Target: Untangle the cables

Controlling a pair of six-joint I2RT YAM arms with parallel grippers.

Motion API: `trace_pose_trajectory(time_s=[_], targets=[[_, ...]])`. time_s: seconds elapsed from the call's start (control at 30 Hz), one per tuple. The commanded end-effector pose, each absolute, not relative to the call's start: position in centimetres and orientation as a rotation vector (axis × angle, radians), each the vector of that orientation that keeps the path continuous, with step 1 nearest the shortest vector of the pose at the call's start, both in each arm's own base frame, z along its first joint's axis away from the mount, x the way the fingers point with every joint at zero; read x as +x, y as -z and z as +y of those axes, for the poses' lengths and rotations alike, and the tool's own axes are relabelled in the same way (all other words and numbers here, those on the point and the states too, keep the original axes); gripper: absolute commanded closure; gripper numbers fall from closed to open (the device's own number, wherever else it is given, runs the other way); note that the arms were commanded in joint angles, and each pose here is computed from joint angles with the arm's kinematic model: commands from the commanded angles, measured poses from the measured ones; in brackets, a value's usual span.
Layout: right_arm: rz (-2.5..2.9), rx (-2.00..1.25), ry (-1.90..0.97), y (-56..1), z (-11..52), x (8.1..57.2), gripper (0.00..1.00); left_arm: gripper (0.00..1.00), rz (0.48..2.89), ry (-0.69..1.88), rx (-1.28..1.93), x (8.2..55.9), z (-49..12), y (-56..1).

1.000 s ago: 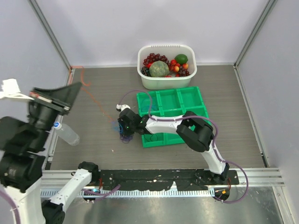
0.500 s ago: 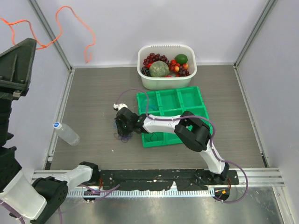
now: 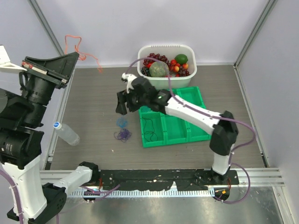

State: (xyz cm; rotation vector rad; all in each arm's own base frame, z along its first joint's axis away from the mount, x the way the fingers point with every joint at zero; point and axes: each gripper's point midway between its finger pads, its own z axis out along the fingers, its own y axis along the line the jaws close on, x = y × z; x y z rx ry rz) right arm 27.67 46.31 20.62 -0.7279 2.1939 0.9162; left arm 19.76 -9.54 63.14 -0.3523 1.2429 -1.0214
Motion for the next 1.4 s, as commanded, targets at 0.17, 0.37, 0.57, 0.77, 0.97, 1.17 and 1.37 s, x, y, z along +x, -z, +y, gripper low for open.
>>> trace_pose_trajectory(time_s=[0.17, 0.37, 0.57, 0.77, 0.97, 1.17, 1.37], targets=[[1.944, -0.621, -1.162, -33.1, 39.3, 27.5, 0.28, 1.00, 1.413, 1.067, -0.484, 23.2, -10.9, -56.0], [1.895, -0.483, -1.216, -36.4, 36.1, 27.3, 0.28, 1.00, 1.472, 1.222, -0.539, 25.1, -13.2, -52.2], [1.868, -0.333, -1.358, -37.8, 36.0, 26.7, 0.28, 1.00, 1.517, 1.303, -0.542, 26.0, -14.7, -50.7], [1.930, -0.229, -1.330, -36.6, 36.6, 28.5, 0.28, 1.00, 1.534, 1.330, -0.533, 26.3, -15.2, -50.2], [1.960, -0.111, -1.403, -35.9, 37.7, 29.5, 0.29, 1.00, 1.542, 1.354, -0.520, 26.4, -15.7, -50.2], [1.995, -0.114, -1.458, -34.8, 38.8, 29.2, 0.31, 1.00, 1.543, 1.377, -0.507, 26.5, -16.1, -50.3], [1.994, -0.101, -1.497, -34.2, 39.6, 29.4, 0.36, 1.00, 1.542, 1.394, -0.498, 26.6, -16.3, -50.5]])
